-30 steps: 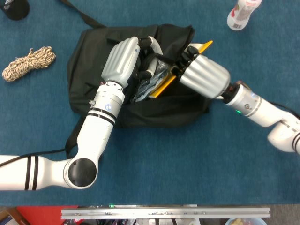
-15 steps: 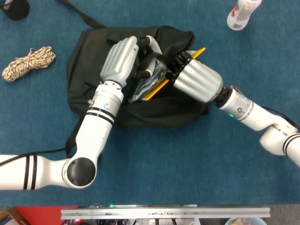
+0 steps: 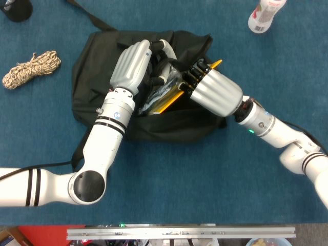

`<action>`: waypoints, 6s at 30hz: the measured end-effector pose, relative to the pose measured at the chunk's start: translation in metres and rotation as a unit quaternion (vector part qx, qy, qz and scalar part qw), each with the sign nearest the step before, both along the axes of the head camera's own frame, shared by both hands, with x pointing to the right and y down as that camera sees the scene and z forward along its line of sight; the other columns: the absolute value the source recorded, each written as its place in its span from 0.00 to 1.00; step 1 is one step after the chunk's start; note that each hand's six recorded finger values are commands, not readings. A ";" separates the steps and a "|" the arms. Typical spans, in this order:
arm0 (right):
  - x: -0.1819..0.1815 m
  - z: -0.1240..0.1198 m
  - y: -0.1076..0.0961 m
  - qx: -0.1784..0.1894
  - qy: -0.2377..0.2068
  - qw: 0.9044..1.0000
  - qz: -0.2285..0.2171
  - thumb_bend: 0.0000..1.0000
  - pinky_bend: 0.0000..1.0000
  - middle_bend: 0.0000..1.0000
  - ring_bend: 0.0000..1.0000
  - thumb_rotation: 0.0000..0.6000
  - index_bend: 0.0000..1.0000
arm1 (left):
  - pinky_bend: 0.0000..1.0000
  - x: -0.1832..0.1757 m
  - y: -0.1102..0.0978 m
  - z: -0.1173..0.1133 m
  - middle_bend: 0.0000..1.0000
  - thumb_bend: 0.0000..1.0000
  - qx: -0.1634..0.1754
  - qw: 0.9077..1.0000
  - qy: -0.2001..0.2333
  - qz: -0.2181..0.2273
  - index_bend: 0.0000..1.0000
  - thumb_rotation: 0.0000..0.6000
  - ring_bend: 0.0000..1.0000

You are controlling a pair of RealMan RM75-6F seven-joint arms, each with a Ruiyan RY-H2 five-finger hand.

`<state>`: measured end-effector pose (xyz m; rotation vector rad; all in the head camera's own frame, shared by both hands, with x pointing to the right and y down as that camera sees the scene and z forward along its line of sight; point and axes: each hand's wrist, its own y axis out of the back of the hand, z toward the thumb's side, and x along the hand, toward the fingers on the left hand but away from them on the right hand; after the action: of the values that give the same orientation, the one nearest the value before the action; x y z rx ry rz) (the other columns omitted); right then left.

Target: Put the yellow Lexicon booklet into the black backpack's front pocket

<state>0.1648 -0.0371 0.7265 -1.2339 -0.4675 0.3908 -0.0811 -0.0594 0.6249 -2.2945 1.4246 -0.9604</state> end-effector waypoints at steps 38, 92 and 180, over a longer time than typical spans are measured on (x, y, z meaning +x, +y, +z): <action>0.038 0.025 -0.010 -0.068 0.040 0.995 0.065 0.31 0.54 0.63 0.51 1.00 0.56 | 0.79 -0.004 0.001 -0.001 0.65 0.53 -0.008 1.000 -0.002 0.000 0.52 1.00 0.64; 0.001 0.031 -0.002 -0.147 -0.030 0.988 0.021 0.32 0.58 0.65 0.54 1.00 0.66 | 0.79 0.003 0.006 -0.001 0.64 0.53 -0.017 1.000 0.003 0.004 0.49 1.00 0.63; 0.247 -0.115 0.007 -0.055 -0.008 0.978 0.203 0.11 0.27 0.29 0.14 1.00 0.10 | 0.11 -0.004 0.065 0.006 0.11 0.46 -0.073 0.977 -0.075 0.184 0.00 1.00 0.05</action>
<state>0.4114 -0.0306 0.6117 -1.2464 -0.7230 0.7631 -0.0856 0.0054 0.6304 -2.4120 0.8533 -1.1172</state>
